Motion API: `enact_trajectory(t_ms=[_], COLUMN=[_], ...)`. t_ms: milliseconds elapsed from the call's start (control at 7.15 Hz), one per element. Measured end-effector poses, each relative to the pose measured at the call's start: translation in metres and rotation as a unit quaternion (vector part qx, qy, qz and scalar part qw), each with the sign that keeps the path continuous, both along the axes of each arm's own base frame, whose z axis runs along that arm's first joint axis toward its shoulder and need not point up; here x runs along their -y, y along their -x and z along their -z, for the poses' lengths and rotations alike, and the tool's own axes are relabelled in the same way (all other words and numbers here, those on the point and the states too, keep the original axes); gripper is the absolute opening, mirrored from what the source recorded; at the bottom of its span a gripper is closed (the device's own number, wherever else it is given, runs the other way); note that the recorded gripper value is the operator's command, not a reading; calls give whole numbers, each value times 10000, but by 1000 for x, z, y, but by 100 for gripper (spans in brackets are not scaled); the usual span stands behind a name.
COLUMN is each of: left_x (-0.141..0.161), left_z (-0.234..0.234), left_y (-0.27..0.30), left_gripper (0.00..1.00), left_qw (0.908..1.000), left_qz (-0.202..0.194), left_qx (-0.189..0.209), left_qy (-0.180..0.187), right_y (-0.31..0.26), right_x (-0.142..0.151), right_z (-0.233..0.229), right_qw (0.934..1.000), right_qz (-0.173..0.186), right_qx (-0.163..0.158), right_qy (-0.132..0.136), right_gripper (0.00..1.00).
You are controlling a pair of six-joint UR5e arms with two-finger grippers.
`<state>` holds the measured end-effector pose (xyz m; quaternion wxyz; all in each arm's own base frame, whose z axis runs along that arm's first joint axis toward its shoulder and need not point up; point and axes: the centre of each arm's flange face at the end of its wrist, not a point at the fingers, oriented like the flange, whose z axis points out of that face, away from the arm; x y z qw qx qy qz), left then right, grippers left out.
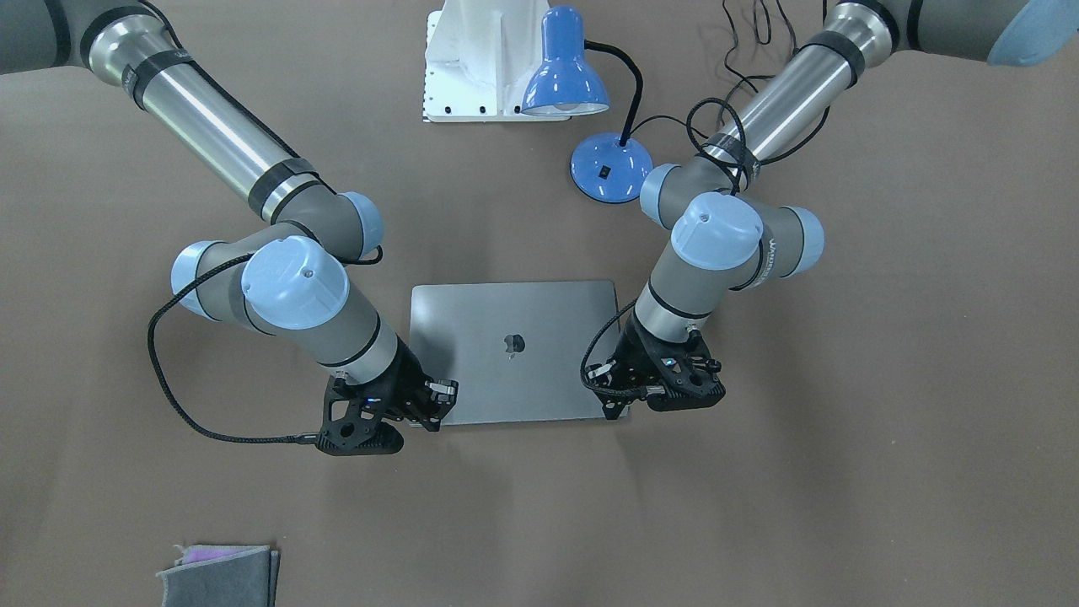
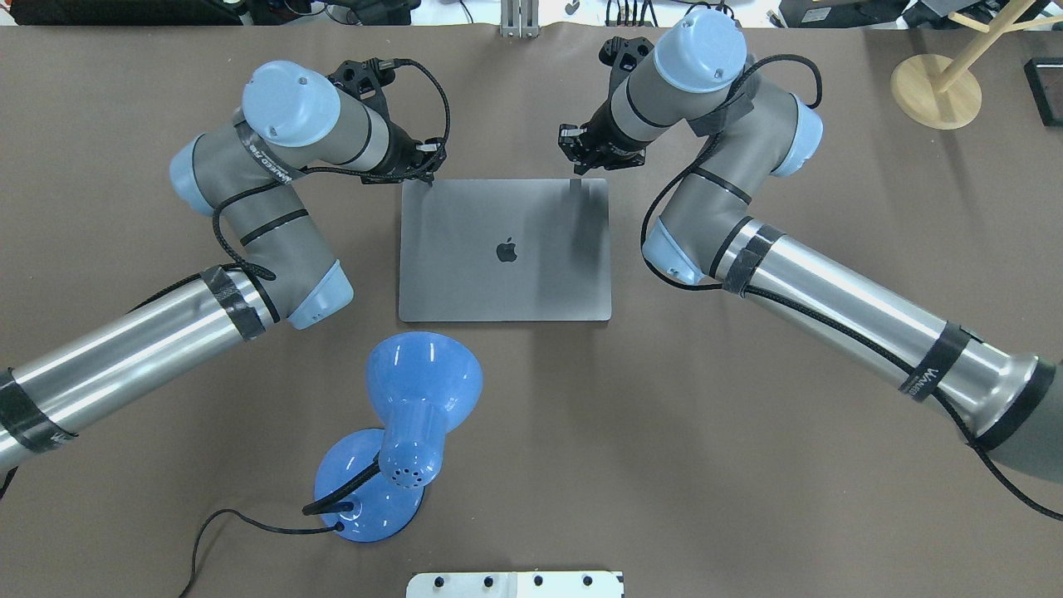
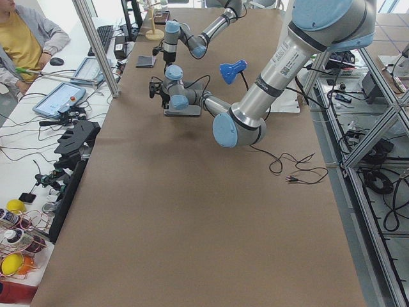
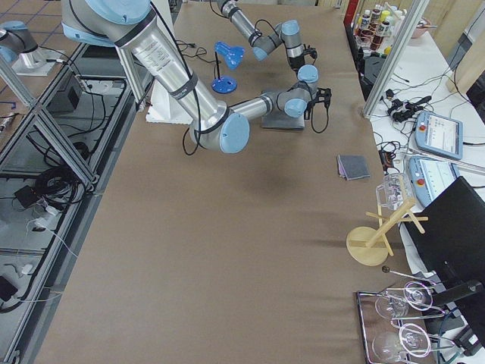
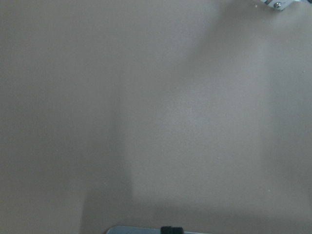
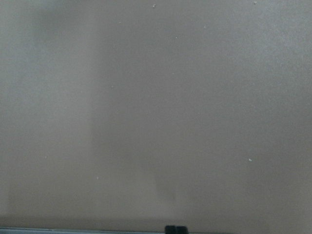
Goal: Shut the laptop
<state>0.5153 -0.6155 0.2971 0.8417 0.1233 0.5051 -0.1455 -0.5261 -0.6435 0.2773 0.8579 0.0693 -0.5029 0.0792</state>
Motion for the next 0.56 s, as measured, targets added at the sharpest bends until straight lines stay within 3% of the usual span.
enact_trajectory(t_ms=[140,280,419,559], left_x=[1,-3,-9,-11], left_z=[1,8,6,-15], left_y=[0,9,35,79], left_gripper=[0,63,98,98], left_qw=[10000,9999,9998,9996], left_qz=[-2,9,3,-124], left_qx=[-4,-79,-180,-225], left_qy=[-17,-83,-130,-103], right_y=[2,-7,-33,-76], right_x=[1,5,13,23], right_z=[3,8,6,-9], right_qw=[10000,10000,9999,9997], right_qz=[8,-9,-37,-10], right_qx=[6,64,154,226], right_qy=[6,-3,7,12], right_gripper=[0,84,100,100])
